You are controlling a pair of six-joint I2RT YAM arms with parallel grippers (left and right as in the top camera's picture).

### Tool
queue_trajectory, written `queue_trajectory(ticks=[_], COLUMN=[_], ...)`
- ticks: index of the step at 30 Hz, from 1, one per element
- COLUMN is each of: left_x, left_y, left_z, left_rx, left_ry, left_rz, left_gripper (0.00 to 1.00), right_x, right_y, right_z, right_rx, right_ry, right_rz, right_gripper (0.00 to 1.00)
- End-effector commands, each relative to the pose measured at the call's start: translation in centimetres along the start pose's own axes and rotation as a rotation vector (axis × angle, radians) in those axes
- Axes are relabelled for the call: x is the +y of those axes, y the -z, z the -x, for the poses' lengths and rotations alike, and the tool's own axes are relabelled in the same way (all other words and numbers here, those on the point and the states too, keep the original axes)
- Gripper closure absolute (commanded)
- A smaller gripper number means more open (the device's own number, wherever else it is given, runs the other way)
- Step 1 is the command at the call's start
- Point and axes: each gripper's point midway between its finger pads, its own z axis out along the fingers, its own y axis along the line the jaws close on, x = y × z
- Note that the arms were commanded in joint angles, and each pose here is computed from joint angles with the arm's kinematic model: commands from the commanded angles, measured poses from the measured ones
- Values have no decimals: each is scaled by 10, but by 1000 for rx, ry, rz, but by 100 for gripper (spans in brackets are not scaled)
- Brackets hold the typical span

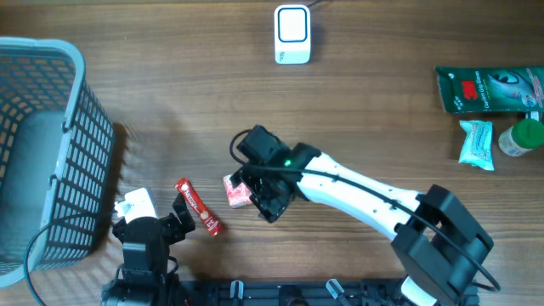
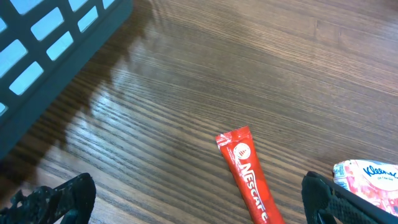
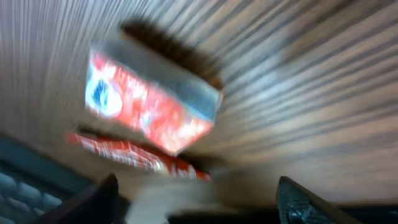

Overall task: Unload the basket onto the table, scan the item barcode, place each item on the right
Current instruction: 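Reach the right gripper to the pink tissue pack and grasp it, then hold the tissue pack under the white scanner with the right gripper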

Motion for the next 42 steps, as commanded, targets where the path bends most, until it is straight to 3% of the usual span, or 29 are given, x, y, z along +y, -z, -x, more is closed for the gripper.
queue_trajectory(ticks=[1, 10, 17, 19, 20, 21, 22, 24, 26, 28, 30, 31, 32, 33, 38, 42], left_x=[-3, -3, -3, -3, -3, -3, -3, -3, -3, -3, -3, -3, -3, -3, -3, -3], left_y=[0, 0, 0, 0, 0, 0, 0, 0, 0, 0, 0, 0, 0, 0, 0, 0], left_z=[0, 0, 0, 0, 0, 0, 0, 0, 0, 0, 0, 0, 0, 0, 0, 0], left_rx=[-3, -3, -3, -3, -3, -3, -3, -3, -3, -3, -3, -3, -3, -3, -3, -3], left_ry=[0, 0, 0, 0, 0, 0, 0, 0, 0, 0, 0, 0, 0, 0, 0, 0], left_rz=[-15, -15, -15, -15, -15, -15, -15, -15, -15, -15, -15, -15, -15, -15, -15, -15], left_gripper=[0, 0, 0, 0, 0, 0, 0, 0, 0, 0, 0, 0, 0, 0, 0, 0], right_x=[-7, 3, -6, -11, -14, -15, -15, -13, -5, 13, 27, 27, 28, 29, 31, 25], right_y=[-9, -13, -48, -54, -56, -55, -54, -52, -38, -2, 60, 90, 113, 130, 153, 152], right_z=[30, 30, 19, 22, 30, 38, 43, 46, 30, 21, 4, -2, -2, -1, 27, 25], right_rx=[-152, -142, -17, -26, -64, -109, -141, -146, 20, 235, 588, 732, 826, 897, 979, 1041], right_ry=[-192, -205, -212, -220, -223, -199, -164, -91, -28, 208, 617, 681, 660, 634, 304, 86], right_rz=[32, 75, 2, -20, -24, -26, -20, -21, -3, 102, 405, 547, 630, 686, 625, 506], right_gripper=[22, 26, 30, 44, 63, 90, 96, 96, 96, 96, 70, 84, 86, 96, 96, 96])
